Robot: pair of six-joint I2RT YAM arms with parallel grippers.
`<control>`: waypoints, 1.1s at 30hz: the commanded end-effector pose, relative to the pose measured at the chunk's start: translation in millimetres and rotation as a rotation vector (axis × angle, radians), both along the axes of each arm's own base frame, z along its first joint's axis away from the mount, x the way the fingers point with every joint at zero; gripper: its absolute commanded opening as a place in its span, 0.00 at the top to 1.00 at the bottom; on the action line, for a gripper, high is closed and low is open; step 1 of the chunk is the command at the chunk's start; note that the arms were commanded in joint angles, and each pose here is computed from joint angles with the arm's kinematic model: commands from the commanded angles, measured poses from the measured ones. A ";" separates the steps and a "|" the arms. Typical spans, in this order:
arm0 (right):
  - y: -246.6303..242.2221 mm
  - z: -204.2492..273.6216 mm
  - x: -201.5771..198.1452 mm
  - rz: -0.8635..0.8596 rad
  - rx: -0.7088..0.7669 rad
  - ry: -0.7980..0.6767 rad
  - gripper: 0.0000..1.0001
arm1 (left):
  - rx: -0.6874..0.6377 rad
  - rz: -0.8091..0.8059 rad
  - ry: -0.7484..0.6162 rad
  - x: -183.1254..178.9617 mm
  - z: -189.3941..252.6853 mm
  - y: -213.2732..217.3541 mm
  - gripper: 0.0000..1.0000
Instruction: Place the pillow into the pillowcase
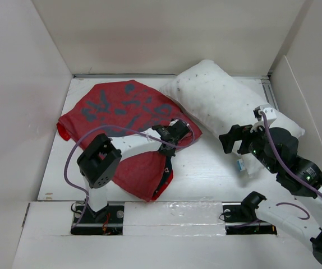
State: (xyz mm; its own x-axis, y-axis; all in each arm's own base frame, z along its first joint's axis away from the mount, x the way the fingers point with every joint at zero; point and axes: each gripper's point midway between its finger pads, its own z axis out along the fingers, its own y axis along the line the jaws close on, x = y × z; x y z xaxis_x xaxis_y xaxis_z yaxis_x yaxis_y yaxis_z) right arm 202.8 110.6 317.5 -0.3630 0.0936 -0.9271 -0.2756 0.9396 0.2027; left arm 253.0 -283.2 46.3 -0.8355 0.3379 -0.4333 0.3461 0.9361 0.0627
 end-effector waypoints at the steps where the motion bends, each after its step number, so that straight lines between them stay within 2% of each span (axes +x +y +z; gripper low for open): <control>1: 5.0 11.9 3.0 0.015 0.022 -0.045 0.01 | -0.049 0.023 -0.066 9.3 36.3 -2.3 0.93; 3: 5.0 11.9 3.0 0.015 0.022 -0.045 0.01 | -0.057 0.023 -0.072 10.6 37.0 -4.0 1.00; 6: 5.0 11.9 3.0 0.015 0.022 -0.045 0.01 | -0.054 0.023 -0.070 9.8 33.8 -2.9 1.00; 8: 5.0 11.9 3.0 0.015 0.022 -0.045 0.01 | -0.052 0.019 -0.058 8.4 30.1 -3.7 0.88; 9: 5.0 11.9 3.0 0.015 0.022 -0.045 0.01 | -0.052 0.019 -0.058 8.4 30.1 -3.7 0.88; 10: 5.0 11.9 3.0 0.015 0.022 -0.045 0.01 | -0.062 0.019 -0.065 8.7 34.6 -4.1 0.82; 12: 4.7 15.7 2.6 0.015 0.028 -0.052 0.01 | -0.062 0.019 -0.065 8.7 34.6 -4.1 0.82; 16: 6.0 13.8 4.1 0.015 0.022 -0.045 0.01 | -0.062 0.019 -0.065 8.7 34.6 -4.1 0.87; 19: 6.0 13.8 4.1 0.015 0.022 -0.045 0.01 | -0.057 0.011 -0.065 9.9 31.3 -5.2 1.00; 22: 6.0 13.8 4.1 0.015 0.022 -0.045 0.01 | -0.048 0.022 -0.065 9.6 30.9 -2.7 1.00; 29: 17.0 9.1 6.9 0.053 0.019 -0.022 0.01 | -0.080 0.092 -0.206 31.6 89.2 -0.7 1.00; 30: 18.7 5.1 6.5 0.061 0.016 -0.013 0.01 | -0.110 0.094 -0.227 35.3 104.6 -5.6 0.99; 32: 26.1 -1.1 11.7 0.074 0.004 0.011 0.01 | -0.131 0.073 -0.226 35.9 111.4 -11.4 0.86; 33: 26.1 -1.1 11.7 0.074 0.004 0.011 0.01 | -0.134 0.066 -0.233 37.2 112.4 -12.7 0.86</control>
State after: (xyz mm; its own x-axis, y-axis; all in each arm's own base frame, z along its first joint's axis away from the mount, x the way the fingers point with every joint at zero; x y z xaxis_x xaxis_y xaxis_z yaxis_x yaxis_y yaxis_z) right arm 209.4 122.8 306.5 -0.4071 0.0621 -0.9113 -0.2943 0.9355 0.1953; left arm 279.7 -294.5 114.6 -0.7772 0.2629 -0.5717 0.2919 0.9555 0.0424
